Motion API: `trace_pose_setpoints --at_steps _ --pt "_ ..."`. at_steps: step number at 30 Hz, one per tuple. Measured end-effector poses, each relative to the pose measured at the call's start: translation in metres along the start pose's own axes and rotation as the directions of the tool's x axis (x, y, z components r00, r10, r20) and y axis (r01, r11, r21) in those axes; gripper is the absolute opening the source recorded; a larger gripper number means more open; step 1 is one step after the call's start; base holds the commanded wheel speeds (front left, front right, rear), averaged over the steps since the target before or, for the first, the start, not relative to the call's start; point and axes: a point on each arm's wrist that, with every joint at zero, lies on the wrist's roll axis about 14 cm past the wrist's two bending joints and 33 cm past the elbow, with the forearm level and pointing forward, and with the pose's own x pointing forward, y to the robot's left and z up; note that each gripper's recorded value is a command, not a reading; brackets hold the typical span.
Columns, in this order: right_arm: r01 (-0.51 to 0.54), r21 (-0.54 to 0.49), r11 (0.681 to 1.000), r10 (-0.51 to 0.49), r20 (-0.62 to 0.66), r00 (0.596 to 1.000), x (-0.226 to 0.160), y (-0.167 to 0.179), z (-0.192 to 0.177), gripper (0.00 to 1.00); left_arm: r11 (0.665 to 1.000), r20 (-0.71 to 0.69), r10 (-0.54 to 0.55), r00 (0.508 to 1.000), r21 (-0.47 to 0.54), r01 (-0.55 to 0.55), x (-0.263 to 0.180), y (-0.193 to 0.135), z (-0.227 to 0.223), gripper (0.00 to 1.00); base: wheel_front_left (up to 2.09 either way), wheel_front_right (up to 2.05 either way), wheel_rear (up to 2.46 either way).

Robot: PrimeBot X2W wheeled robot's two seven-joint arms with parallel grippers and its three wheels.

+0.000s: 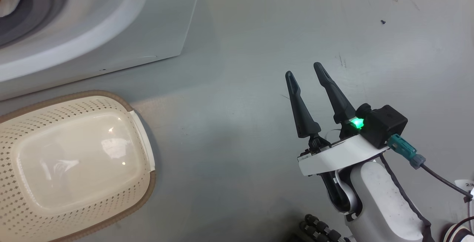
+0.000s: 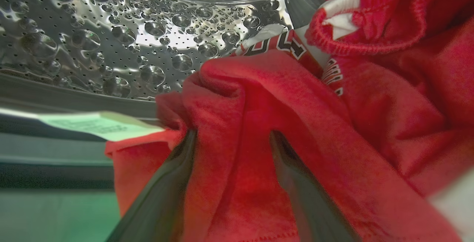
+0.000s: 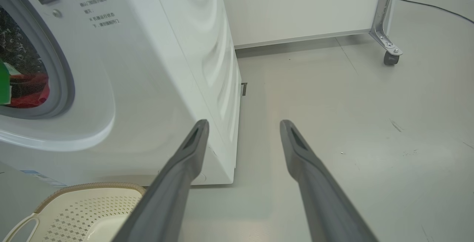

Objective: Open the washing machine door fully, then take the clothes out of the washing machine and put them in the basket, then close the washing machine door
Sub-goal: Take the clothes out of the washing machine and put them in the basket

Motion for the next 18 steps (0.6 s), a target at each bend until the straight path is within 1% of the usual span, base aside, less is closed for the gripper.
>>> trace_pose_setpoints --at_steps 4,5,6,7,18 --pt "0.001 0.007 1.0 -0.001 0.001 1.0 0.0004 0.0 0.0001 1.0 1.0 -0.006 -0.001 1.0 -0.003 0.001 0.0029 -0.0018 0.0019 0.99 0.0 0.0 0.0" --pt "0.008 0.006 1.0 -0.008 0.0 1.0 0.0004 -0.001 0.0001 1.0 1.0 -0.011 -0.003 1.0 -0.007 0.003 0.0033 -0.0032 0.0021 0.5 0.0 0.0 0.0" --pt "0.007 0.006 1.0 -0.007 0.001 1.0 0.0006 -0.0009 0.0001 1.0 1.0 -0.012 -0.007 1.0 -0.011 0.007 0.0038 -0.0051 0.0024 0.16 0.0 0.0 0.0" --pt "0.007 0.006 1.0 -0.007 0.001 1.0 0.0007 -0.0008 0.0001 1.0 1.0 -0.013 -0.01 1.0 -0.015 0.009 0.0044 -0.0069 0.0026 0.0 0.0 0.0 0.0" --pt "-0.008 0.004 1.0 0.008 0.013 1.0 0.0058 0.0028 0.0038 1.0 0.999 -0.021 0.0 1.0 -0.032 -0.001 0.0066 -0.0035 0.0028 0.0 0.0 0.0 0.0"
